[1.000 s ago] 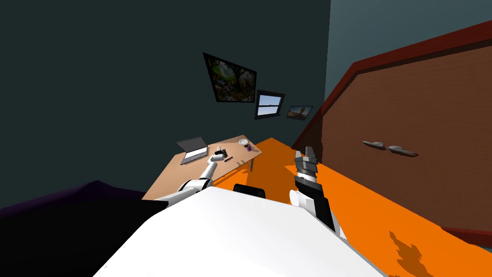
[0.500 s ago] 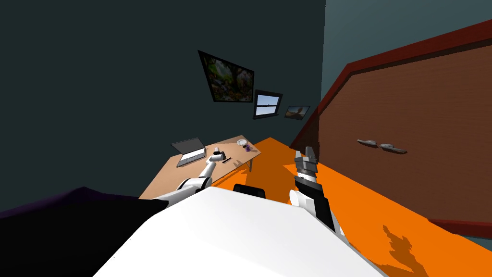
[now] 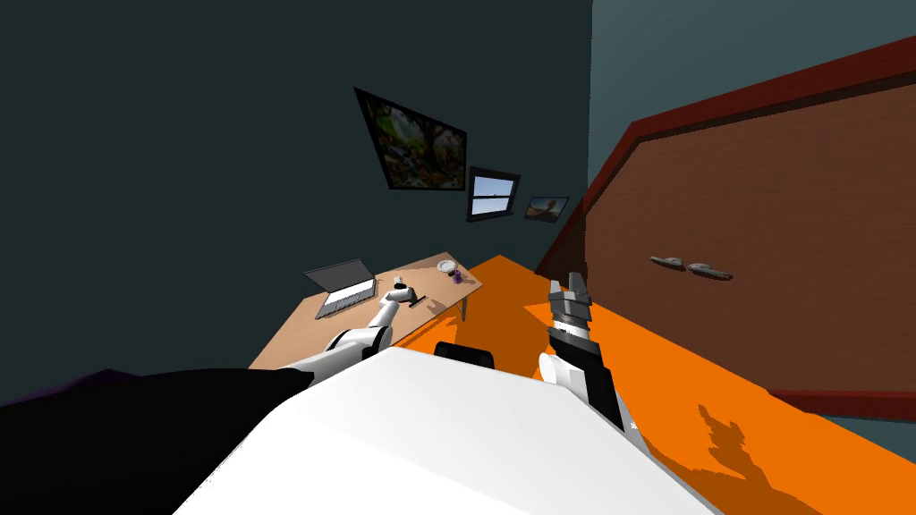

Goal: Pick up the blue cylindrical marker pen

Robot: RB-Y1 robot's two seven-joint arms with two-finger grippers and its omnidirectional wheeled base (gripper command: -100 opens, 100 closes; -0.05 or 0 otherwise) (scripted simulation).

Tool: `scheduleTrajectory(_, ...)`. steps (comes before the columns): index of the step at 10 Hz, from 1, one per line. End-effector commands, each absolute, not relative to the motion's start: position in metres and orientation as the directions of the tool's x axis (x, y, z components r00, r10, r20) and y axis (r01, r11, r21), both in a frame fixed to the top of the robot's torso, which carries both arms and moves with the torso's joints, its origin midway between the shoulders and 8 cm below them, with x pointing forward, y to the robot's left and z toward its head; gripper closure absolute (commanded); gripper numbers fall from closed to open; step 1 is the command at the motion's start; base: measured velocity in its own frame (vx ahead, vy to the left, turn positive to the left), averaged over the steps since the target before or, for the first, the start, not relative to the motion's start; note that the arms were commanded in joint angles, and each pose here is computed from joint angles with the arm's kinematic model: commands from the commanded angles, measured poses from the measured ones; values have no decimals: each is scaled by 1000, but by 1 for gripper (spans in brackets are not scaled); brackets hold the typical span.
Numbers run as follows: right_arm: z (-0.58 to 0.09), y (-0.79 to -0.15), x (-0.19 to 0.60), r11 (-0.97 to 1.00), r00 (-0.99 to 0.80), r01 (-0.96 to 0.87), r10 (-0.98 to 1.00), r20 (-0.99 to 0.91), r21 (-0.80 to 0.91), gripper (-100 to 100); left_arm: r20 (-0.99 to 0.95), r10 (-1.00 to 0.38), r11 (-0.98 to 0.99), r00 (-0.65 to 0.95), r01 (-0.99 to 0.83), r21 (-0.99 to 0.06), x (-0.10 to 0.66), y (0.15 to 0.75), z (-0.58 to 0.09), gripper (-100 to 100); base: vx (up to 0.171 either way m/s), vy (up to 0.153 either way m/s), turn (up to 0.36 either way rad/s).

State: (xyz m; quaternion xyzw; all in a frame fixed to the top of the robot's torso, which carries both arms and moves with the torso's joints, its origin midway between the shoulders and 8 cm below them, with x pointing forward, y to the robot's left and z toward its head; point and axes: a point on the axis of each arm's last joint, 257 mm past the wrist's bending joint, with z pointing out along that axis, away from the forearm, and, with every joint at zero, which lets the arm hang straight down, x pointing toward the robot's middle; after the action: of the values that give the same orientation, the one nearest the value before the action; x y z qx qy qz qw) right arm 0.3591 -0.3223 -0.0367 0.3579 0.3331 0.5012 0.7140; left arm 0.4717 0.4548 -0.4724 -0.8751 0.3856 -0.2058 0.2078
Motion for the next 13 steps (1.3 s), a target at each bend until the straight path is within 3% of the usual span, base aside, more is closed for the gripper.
scheduleTrajectory(1, -37, -322, 359, 242, 276, -477, 954, -117, 845, 0, 190, -737, -644, 648, -590, -486, 462, 465, -478, -100, 31, -21, -48)
scheduleTrajectory(9, -37, -322, 359, 242, 276, -477, 954, -117, 845, 0, 127, -638, -752, 760, -578, -316, 394, 485, -517, -100, 37, -19, -49)
scheduleTrajectory(13, -37, -322, 359, 242, 276, -477, 954, -117, 845, 0, 123, -632, -758, 765, -576, -306, 390, 485, -520, -100, 16, -8, -14)
